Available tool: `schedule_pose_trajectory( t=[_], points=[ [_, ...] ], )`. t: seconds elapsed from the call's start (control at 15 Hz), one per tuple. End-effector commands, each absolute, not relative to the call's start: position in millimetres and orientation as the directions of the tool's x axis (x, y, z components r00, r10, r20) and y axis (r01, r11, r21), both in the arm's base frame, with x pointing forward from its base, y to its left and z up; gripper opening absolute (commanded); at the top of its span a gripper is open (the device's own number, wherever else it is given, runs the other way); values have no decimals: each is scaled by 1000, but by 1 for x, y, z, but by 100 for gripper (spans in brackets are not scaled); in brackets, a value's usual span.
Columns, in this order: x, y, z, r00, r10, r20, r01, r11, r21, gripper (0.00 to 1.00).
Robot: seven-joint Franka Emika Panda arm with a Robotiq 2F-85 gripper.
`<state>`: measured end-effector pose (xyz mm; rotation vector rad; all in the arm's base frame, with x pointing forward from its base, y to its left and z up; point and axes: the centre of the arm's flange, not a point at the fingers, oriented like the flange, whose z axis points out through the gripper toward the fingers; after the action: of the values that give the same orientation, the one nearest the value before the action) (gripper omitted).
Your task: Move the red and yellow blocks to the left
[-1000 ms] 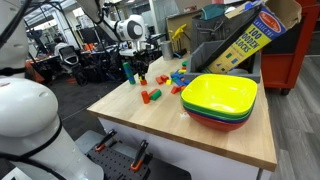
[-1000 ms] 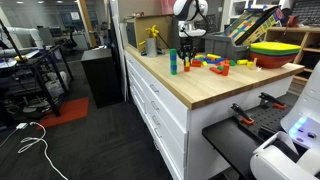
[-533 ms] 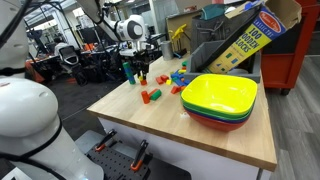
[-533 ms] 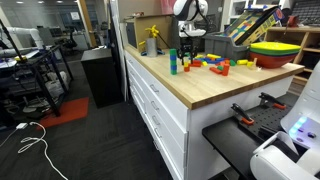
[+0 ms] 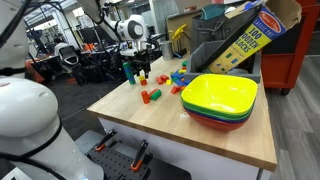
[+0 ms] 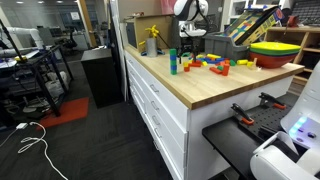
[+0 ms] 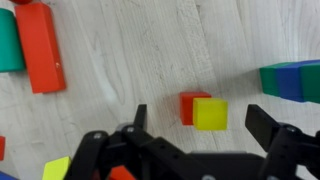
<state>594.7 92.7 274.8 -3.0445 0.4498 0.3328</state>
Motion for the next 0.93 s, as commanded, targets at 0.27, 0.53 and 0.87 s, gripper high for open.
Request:
schedule_pose_trajectory(
  t=[0.27,0.53,0.87],
  points=[
    [598,83,271,936,-282,-212,-291,-957,-8,100],
    [596,81,266,934,-284,-215,-290,-957,4,100],
    [595,76,262,932,-288,-219,-292,-956,15,100]
  ],
)
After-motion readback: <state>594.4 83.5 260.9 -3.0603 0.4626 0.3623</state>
